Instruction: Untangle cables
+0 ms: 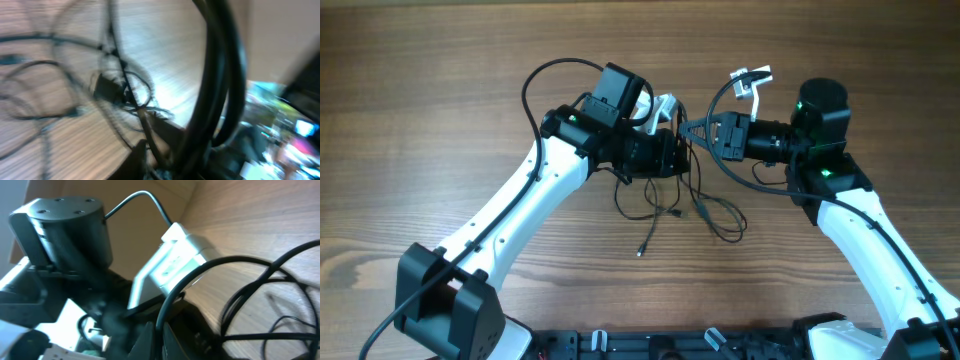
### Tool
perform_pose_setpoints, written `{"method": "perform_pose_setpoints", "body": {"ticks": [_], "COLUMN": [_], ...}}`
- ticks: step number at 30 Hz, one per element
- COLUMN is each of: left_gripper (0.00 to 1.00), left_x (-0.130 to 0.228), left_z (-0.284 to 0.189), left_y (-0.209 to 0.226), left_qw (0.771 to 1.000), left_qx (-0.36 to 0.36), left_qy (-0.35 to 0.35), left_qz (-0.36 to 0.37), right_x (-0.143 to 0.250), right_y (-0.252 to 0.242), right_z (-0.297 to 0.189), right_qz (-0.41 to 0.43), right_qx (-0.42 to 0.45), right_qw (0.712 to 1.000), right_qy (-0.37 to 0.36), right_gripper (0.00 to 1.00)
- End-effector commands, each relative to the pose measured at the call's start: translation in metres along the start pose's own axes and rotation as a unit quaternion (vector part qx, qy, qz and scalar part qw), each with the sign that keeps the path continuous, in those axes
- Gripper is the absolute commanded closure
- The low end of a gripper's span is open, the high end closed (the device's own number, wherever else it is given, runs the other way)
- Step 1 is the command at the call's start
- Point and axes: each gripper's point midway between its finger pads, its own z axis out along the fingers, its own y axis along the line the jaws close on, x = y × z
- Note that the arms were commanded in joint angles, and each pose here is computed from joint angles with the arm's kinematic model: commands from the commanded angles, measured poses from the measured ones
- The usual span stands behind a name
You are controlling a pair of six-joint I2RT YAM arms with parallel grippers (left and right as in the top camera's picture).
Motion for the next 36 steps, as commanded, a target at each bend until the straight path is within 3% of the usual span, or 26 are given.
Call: {"method": "perform_pose_setpoints", "body": {"ticks": [1,4,10,13,16,20,22,24,26,28,30,32,34,36], "left_gripper": [0.87,0.87,0.9,0.92,0.92,0.92,0.93,0.93,0.92,0.92,0.91,0.8,0.72,0.68], "left_x": [-0.025,-0.033,-0.036,-0.032,-0.028,-0.029,-0.029,-0.029,-0.029,-0.029,-0.029,-0.03,-0.032,-0.033], "left_z": [-0.015,-0.028,-0.038,-0.043,-0.05,-0.054,-0.054,-0.054,-0.054,-0.053,-0.046,-0.04,-0.035,-0.033], "left_y": [0.06,0.084,0.098,0.107,0.118,0.123,0.123,0.123,0.123,0.121,0.111,0.099,0.089,0.083], "left_qw": [0.98,0.961,0.951,0.949,0.945,0.943,0.943,0.943,0.943,0.945,0.956,0.965,0.973,0.976], "left_qx": [-0.174,-0.247,-0.274,-0.284,-0.293,-0.295,-0.295,-0.295,-0.295,-0.29,-0.258,-0.224,-0.193,-0.177], "left_qy": [-0.083,-0.118,-0.129,-0.12,-0.112,-0.115,-0.115,-0.115,-0.115,-0.113,-0.105,-0.099,-0.095,-0.095], "left_qz": [-0.038,-0.047,-0.057,-0.072,-0.088,-0.097,-0.097,-0.097,-0.097,-0.097,-0.096,-0.092,-0.088,-0.085], "right_x": [0.006,0.005,-0.009,-0.025,-0.029,-0.004,0.019,0.036,0.047,0.055,0.057,0.054,0.048,0.037], "right_y": [0.012,0.013,0.014,-0.012,-0.053,-0.128,-0.164,-0.181,-0.189,-0.191,-0.192,-0.191,-0.187,-0.177], "right_z": [0.0,0.0,-0.003,-0.015,-0.035,-0.077,-0.107,-0.13,-0.146,-0.153,-0.155,-0.153,-0.142,-0.123], "right_qz": [0.05,0.076,0.055,0.044,0.101,0.188,0.22,0.237,0.245,0.251,0.253,0.252,0.247,0.219], "right_qx": [-0.024,-0.026,-0.023,0.03,0.108,0.286,0.404,0.478,0.523,0.542,0.547,0.541,0.512,0.462], "right_qw": [0.998,0.997,0.998,0.997,0.985,0.932,0.878,0.836,0.806,0.792,0.789,0.792,0.813,0.852], "right_qy": [0.022,0.022,-0.006,-0.056,-0.093,-0.123,-0.13,-0.132,-0.13,-0.124,-0.121,-0.125,-0.124,-0.111], "right_gripper": [0.96,0.96,0.96,0.96,0.96,0.96,0.96,0.89,0.81,0.8,0.68,0.57,0.49,0.44]}}
